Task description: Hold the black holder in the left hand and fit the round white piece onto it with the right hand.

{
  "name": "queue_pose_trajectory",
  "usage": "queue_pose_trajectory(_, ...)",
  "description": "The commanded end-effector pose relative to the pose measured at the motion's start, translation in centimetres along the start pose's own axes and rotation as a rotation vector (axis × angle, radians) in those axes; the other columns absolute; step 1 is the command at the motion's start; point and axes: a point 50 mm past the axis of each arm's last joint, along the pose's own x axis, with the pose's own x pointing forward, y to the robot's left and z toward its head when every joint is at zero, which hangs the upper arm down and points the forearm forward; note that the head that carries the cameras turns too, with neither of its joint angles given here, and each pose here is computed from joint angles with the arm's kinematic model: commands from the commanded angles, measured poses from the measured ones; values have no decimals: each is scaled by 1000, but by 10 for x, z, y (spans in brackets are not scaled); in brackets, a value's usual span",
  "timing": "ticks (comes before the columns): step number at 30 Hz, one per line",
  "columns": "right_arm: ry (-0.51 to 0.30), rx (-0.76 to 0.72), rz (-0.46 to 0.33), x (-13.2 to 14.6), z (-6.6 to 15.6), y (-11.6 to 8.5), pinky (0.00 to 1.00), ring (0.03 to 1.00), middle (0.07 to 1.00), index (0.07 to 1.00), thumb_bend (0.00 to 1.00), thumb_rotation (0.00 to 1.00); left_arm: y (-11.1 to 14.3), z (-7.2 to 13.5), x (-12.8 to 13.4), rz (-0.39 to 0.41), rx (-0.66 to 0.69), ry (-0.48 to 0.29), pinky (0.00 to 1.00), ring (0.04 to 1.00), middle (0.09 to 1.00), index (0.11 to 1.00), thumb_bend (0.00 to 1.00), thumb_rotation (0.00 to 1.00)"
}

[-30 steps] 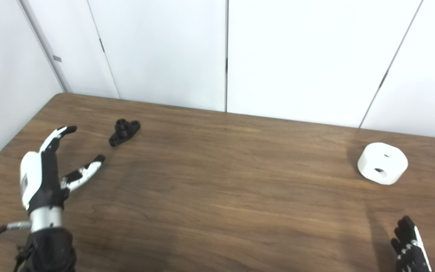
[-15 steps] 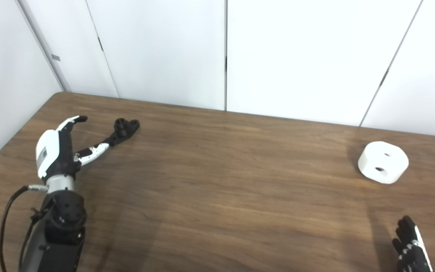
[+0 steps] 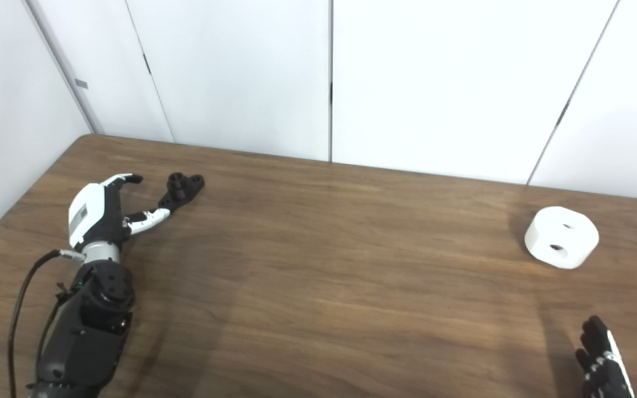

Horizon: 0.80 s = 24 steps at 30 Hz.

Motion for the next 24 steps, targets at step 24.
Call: queue_pose_trajectory(24, 99, 27, -21, -14, -16, 12, 1000, 1000, 985, 967, 610, 1000, -3, -1, 53, 14, 97, 1, 898, 944, 891, 705, 862, 245)
